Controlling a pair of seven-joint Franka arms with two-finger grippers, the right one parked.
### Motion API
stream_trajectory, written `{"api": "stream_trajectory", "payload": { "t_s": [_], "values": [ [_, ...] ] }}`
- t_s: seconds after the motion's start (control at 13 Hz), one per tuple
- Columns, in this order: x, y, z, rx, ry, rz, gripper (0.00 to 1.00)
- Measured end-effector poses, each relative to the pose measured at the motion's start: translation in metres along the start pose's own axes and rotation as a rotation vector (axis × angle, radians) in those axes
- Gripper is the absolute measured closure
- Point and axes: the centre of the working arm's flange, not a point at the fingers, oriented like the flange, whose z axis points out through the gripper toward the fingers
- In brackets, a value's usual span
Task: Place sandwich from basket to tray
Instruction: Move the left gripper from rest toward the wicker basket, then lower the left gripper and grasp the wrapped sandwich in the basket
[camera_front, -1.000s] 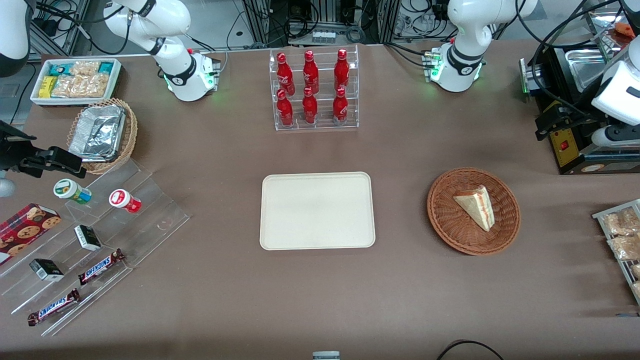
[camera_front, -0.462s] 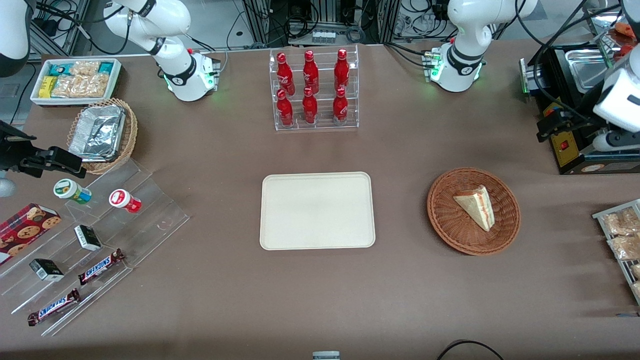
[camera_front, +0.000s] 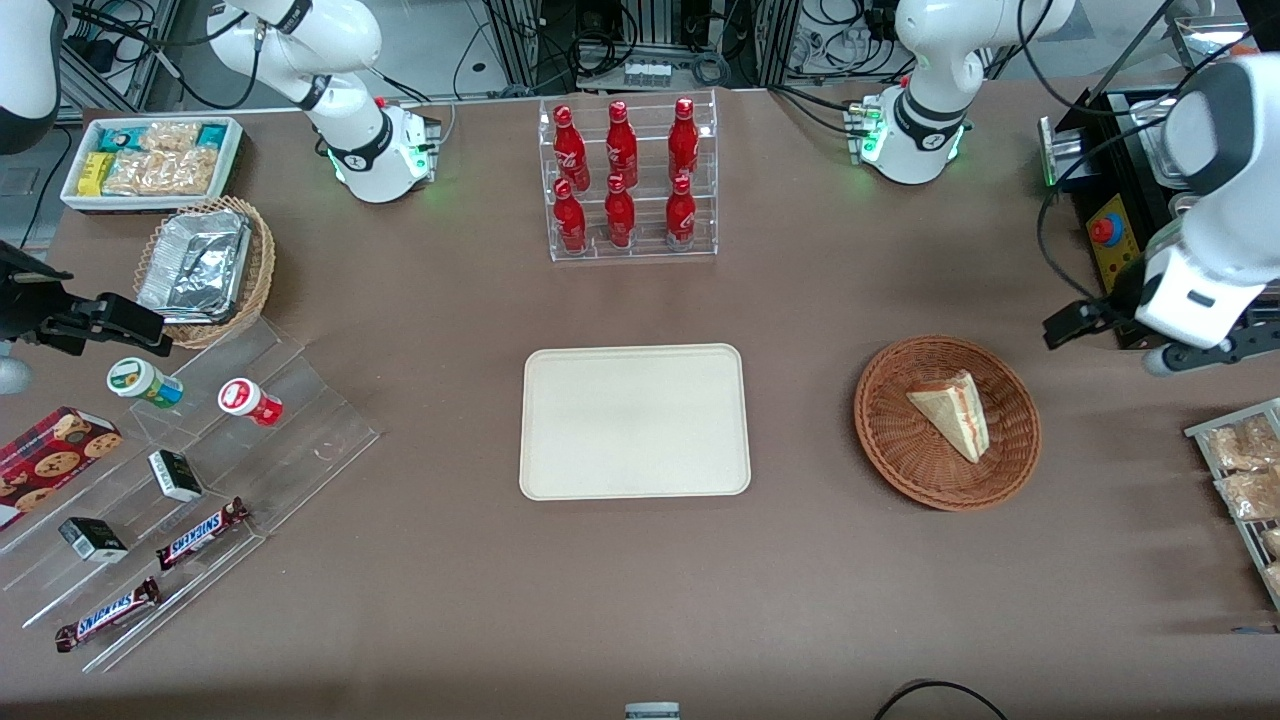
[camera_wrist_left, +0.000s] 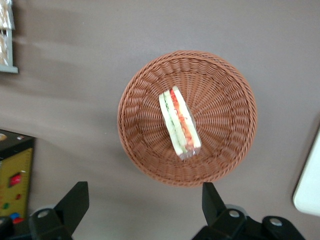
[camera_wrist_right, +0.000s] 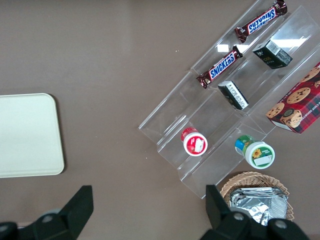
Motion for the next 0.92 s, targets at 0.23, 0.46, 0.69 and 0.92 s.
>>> {"api": "stream_trajectory", "payload": {
  "t_s": [0.23, 0.46, 0.69, 0.92],
  "values": [
    [0.0, 0.011, 0.046, -0.006, 0.007, -0.108, 0.0],
    [-0.001, 0.036, 0.086, -0.015, 0.013, -0.17, 0.0],
    [0.003, 0.053, 0.117, -0.021, 0.009, -0.206, 0.0],
    [0.005, 0.063, 0.147, -0.021, -0.005, -0.227, 0.0]
  ]
}}
